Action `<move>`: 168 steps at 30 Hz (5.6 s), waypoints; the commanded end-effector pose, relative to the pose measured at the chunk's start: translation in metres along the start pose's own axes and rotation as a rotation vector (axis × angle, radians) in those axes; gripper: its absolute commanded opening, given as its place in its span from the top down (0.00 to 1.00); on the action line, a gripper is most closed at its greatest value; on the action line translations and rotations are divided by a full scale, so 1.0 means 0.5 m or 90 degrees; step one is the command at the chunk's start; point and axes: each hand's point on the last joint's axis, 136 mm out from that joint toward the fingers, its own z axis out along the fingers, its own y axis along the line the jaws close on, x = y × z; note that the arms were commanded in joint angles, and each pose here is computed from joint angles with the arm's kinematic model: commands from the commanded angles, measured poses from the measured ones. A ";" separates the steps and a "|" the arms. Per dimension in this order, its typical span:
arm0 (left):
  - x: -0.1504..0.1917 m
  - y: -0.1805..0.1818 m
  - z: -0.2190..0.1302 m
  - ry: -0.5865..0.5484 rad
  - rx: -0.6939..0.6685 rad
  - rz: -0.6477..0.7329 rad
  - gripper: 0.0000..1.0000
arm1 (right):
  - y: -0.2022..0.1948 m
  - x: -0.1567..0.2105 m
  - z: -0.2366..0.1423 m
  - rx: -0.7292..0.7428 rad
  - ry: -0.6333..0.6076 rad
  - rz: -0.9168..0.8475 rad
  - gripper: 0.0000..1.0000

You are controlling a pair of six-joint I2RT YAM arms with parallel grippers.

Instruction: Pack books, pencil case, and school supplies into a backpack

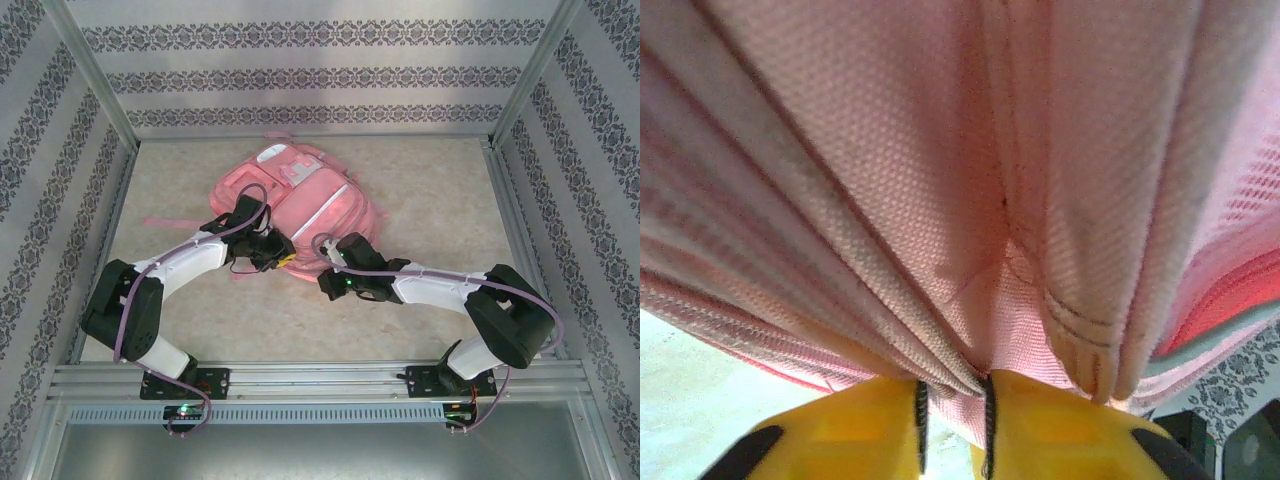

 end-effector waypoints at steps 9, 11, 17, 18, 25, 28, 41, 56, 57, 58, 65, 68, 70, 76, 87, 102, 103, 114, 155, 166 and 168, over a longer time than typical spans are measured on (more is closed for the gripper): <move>-0.037 0.047 -0.020 -0.061 -0.064 0.013 0.84 | -0.069 0.018 -0.032 0.082 0.004 0.005 1.00; -0.040 0.055 -0.029 -0.066 -0.072 0.012 0.84 | -0.076 0.019 -0.037 0.088 0.004 0.006 1.00; -0.061 0.082 -0.064 -0.089 -0.085 -0.001 0.84 | -0.043 0.012 -0.031 0.052 0.020 -0.043 1.00; -0.066 0.086 -0.072 -0.094 -0.089 -0.001 0.83 | -0.034 0.008 -0.028 0.045 0.021 -0.051 1.00; -0.108 0.121 -0.129 -0.126 -0.124 0.002 0.80 | 0.031 -0.026 0.015 0.003 0.031 -0.077 1.00; -0.139 0.139 -0.173 -0.152 -0.129 -0.011 0.78 | 0.051 -0.048 0.037 -0.010 0.030 -0.069 1.00; -0.034 0.084 -0.135 -0.091 -0.045 -0.062 0.50 | 0.077 -0.104 0.103 -0.026 0.031 -0.032 1.00; -0.022 0.008 -0.044 -0.070 0.049 -0.070 0.59 | 0.067 -0.078 0.091 -0.027 0.022 0.001 1.00; -0.021 0.008 -0.042 -0.067 0.049 -0.071 0.59 | 0.067 -0.079 0.091 -0.027 0.021 0.001 1.00; -0.020 0.007 -0.038 -0.064 0.050 -0.070 0.60 | 0.067 -0.079 0.090 -0.026 0.019 0.001 1.00; -0.007 0.009 -0.024 -0.045 0.045 -0.073 0.70 | 0.062 -0.077 0.090 -0.020 0.019 0.005 1.00; 0.003 0.013 -0.032 -0.039 0.040 -0.066 0.71 | 0.059 -0.075 0.091 -0.018 0.019 0.008 1.00; 0.011 0.018 -0.037 -0.032 0.032 -0.063 0.71 | 0.057 -0.075 0.091 -0.017 0.018 0.010 1.00; 0.027 0.027 -0.040 -0.014 0.024 -0.067 0.70 | 0.052 -0.076 0.092 -0.015 0.017 0.018 1.00; 0.043 0.032 -0.027 0.014 0.015 -0.064 0.67 | 0.044 -0.077 0.091 -0.013 0.013 0.030 1.00; -0.005 0.010 0.009 -0.011 0.016 -0.058 0.84 | 0.043 -0.067 0.091 -0.017 0.014 0.048 1.00; -0.007 0.009 0.009 -0.014 0.016 -0.057 0.87 | 0.042 -0.066 0.090 -0.017 0.014 0.048 1.00; -0.023 0.029 -0.008 -0.038 0.021 -0.079 1.00 | 0.016 -0.043 0.071 0.010 0.016 0.050 1.00; -0.034 0.123 -0.159 -0.077 -0.118 -0.037 1.00 | -0.028 -0.021 -0.004 -0.003 0.013 -0.007 1.00; -0.097 0.153 -0.225 -0.131 -0.112 -0.110 0.71 | 0.076 -0.085 0.081 -0.058 0.012 0.017 1.00; -0.081 0.153 -0.222 -0.125 -0.091 -0.155 0.61 | 0.074 -0.087 0.092 -0.055 0.013 0.024 1.00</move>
